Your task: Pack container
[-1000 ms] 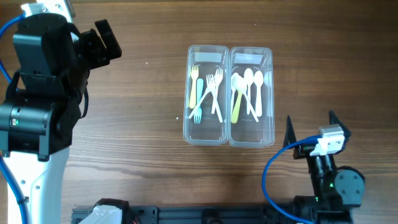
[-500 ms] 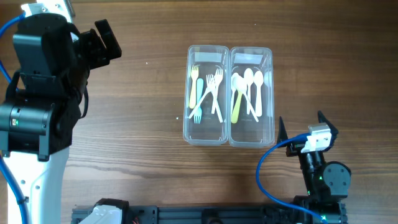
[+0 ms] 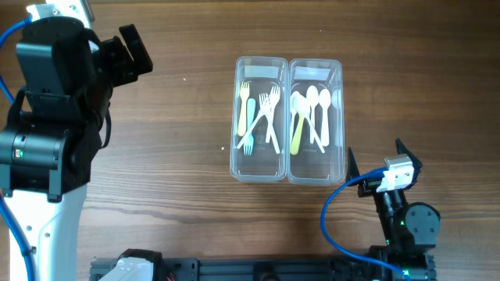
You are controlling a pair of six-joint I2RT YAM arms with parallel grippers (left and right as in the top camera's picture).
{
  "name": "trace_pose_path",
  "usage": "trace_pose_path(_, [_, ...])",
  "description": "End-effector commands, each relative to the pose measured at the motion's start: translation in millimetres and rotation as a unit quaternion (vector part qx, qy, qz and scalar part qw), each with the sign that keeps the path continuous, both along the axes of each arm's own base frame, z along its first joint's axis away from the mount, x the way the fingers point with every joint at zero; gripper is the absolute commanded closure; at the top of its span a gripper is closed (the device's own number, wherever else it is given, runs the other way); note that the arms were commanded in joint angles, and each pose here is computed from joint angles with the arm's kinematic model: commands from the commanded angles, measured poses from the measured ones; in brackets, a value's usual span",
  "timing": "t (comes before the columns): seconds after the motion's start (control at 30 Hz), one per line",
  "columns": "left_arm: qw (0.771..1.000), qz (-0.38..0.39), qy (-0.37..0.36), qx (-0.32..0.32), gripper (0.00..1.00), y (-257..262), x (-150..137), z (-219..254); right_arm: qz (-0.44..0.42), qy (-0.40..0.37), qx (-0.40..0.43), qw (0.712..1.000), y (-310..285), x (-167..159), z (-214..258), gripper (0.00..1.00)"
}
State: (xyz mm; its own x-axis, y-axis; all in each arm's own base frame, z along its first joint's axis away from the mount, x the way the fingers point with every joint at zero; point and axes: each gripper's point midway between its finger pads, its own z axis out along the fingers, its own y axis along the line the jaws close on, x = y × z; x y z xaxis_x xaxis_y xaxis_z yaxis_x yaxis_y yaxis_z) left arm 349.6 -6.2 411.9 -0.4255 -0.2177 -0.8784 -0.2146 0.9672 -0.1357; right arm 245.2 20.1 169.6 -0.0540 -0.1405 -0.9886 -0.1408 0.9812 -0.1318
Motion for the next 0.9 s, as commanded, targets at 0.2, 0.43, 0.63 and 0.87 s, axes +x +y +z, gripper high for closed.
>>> trace_pose_path(0.2, [1.000, 0.005, -0.005, 0.003, 0.00, 2.4, -0.3, 3.5, 0.012, -0.006, -0.005, 1.000, 4.0, -0.7, -0.9, 0.00])
trace_pose_path(0.43, [1.000, 0.005, -0.005, 0.003, 0.00, 2.4, -0.3, 3.5, 0.012, -0.006, -0.005, 1.000, 4.0, -0.7, -0.9, 0.00])
trace_pose_path(0.63, [1.000, 0.005, 0.010, 0.005, 0.00, 2.8, -3.6, -2.7, 0.012, -0.006, -0.005, 1.000, 4.0, -0.7, -0.9, 0.00])
trace_pose_path(0.87, [0.999, 0.002, 0.053, 0.010, 0.00, 5.6, -32.0, -16.6, 0.012, -0.006, -0.005, 1.000, 4.0, -0.7, -0.9, 0.00])
